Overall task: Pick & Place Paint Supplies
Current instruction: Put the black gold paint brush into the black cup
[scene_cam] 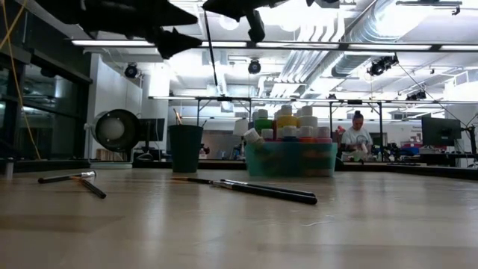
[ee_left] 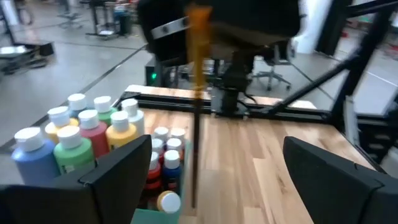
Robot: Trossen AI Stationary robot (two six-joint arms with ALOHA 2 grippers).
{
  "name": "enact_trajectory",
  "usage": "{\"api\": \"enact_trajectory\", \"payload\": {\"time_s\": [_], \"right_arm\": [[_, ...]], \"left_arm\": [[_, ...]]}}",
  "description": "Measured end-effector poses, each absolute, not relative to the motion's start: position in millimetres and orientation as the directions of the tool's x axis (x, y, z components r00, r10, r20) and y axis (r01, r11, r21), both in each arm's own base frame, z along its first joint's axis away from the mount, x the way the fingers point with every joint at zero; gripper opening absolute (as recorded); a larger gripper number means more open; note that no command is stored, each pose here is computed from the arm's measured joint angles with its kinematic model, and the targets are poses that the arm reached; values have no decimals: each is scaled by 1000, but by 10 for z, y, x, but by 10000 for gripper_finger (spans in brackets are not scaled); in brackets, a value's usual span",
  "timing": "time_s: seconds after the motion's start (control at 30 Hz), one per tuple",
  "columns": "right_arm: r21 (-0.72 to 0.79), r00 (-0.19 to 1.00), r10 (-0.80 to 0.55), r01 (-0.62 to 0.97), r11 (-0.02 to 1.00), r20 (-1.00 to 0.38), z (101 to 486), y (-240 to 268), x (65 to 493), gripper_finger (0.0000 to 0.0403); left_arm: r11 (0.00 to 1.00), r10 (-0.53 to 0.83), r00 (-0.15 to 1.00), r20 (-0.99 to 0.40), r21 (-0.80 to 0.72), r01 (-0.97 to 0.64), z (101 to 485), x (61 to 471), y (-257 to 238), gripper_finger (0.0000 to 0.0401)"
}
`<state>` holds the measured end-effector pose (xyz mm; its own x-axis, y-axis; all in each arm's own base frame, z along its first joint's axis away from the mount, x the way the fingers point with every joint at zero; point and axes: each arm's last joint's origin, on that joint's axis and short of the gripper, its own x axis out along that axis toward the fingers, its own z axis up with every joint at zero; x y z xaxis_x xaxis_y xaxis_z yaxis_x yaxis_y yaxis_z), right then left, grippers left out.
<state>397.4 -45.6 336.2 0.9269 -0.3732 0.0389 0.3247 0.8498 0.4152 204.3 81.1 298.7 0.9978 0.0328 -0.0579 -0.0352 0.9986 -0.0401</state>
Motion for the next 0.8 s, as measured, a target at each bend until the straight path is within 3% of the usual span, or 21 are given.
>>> {"api": "enact_trajectory", "payload": {"time_s": [0.3, 0.8], "right_arm": [[416, 932, -359, 308, 856, 49, 3372, -452, 3975, 3], [412, 938, -345, 298, 861, 44, 3367, -448, 3977, 3]], "left_arm": [[992, 35, 999, 33, -121, -31, 3013, 2163, 838, 339], [989, 38, 998, 57, -144, -30, 2996, 2222, 867, 178]]}}
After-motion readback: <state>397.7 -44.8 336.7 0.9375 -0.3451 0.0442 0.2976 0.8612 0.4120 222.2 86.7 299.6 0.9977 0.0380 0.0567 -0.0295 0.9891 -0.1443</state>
